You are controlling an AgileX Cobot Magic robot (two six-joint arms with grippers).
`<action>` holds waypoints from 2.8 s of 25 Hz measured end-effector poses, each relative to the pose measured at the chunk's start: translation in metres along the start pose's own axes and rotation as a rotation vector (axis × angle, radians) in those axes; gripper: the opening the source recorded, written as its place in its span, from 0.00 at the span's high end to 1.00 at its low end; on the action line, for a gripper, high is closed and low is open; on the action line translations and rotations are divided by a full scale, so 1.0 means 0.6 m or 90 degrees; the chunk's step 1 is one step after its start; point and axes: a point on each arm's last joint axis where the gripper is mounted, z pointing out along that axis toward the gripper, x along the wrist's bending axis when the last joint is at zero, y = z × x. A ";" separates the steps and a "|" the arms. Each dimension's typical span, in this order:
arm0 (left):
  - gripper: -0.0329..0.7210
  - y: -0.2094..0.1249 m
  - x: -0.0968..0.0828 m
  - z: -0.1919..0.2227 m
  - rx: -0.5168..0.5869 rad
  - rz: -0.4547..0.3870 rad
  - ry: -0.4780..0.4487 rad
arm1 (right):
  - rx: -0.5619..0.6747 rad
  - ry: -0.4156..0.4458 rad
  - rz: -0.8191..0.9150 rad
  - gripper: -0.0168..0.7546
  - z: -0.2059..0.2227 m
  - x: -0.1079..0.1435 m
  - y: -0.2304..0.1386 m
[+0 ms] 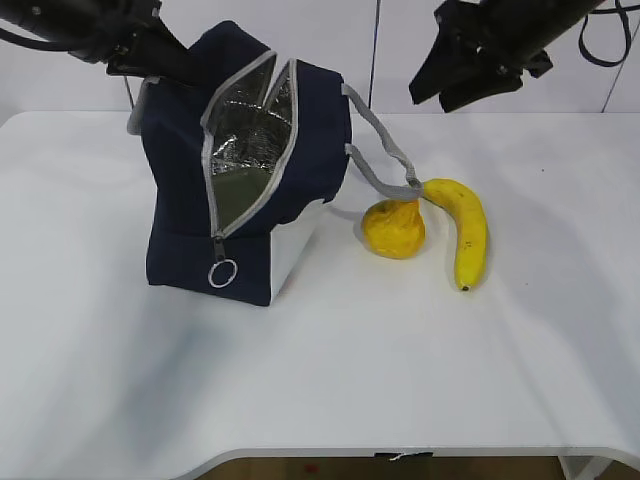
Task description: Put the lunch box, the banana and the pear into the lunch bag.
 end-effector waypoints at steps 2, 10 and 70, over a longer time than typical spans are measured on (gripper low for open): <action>0.95 0.000 0.000 0.000 0.000 0.000 0.000 | 0.021 -0.018 0.012 0.46 0.008 -0.009 -0.009; 0.96 0.000 0.000 0.000 -0.001 -0.001 -0.001 | 0.104 -0.126 0.067 0.46 0.037 -0.053 -0.041; 0.96 0.001 -0.004 0.000 -0.003 -0.008 -0.018 | 0.170 -0.177 0.112 0.61 0.147 -0.140 -0.047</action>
